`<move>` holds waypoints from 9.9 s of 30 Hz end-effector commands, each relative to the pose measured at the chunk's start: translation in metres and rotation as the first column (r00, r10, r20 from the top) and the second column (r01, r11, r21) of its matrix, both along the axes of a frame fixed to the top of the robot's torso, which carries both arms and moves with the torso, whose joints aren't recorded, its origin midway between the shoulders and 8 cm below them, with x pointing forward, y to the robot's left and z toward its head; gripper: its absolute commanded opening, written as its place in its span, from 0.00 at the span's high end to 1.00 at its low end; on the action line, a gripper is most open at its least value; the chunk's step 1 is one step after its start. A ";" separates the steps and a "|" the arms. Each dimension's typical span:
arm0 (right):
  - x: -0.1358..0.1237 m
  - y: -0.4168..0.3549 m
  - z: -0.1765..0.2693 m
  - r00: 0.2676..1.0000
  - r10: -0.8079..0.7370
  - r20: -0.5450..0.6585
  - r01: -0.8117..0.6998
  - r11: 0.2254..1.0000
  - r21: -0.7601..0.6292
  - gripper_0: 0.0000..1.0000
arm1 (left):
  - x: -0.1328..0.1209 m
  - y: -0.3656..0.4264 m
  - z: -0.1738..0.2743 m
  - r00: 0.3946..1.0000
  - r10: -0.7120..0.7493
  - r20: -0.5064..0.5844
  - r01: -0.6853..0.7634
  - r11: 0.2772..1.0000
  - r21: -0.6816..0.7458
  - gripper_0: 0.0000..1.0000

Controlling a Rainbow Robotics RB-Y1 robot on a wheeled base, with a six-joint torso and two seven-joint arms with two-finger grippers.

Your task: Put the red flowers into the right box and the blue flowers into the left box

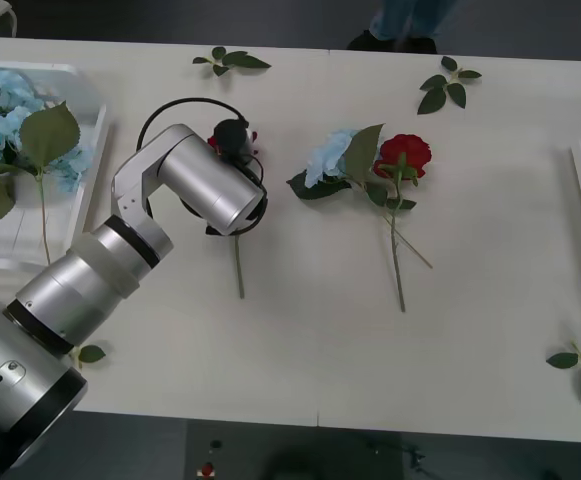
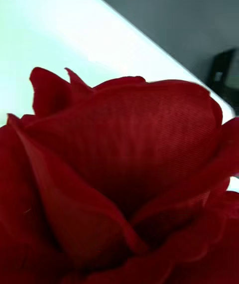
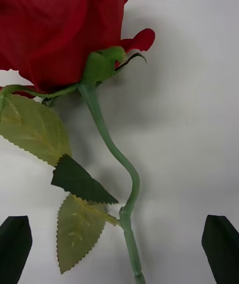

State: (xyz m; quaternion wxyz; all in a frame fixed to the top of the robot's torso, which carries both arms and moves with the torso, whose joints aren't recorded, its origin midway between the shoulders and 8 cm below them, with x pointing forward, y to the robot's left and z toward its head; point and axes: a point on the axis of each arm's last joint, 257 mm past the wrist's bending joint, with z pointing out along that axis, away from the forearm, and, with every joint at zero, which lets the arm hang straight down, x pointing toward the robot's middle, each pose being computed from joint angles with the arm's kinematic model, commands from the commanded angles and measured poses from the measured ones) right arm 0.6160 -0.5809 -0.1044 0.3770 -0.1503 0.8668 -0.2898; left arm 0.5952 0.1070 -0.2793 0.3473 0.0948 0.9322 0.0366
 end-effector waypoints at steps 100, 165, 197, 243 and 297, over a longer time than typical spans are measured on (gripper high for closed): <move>-0.008 0.418 -0.166 0.930 -0.155 -0.333 0.357 0.590 0.724 1.00 | -0.021 0.019 -0.009 0.998 -0.042 0.047 0.048 0.989 -0.140 1.00; -0.080 -0.024 -0.020 0.934 -0.292 -0.207 0.358 0.784 0.507 0.00 | -0.172 -0.100 0.324 0.429 -0.171 0.887 0.856 -0.237 -0.459 1.00; -0.103 0.309 0.026 0.665 0.739 0.105 -0.464 0.298 0.834 0.00 | -0.135 -0.137 0.337 0.547 -0.150 0.823 0.804 -0.180 -0.567 1.00; -0.197 0.513 0.029 0.245 0.788 0.565 -0.671 -0.283 0.686 0.00 | -0.129 -0.197 0.343 0.572 -0.146 0.807 0.780 -0.207 -0.590 1.00; -0.118 0.296 0.011 0.735 0.657 0.168 -0.487 0.340 0.804 1.00 | -0.076 0.006 0.222 0.572 -0.467 0.674 0.820 0.350 -0.453 0.29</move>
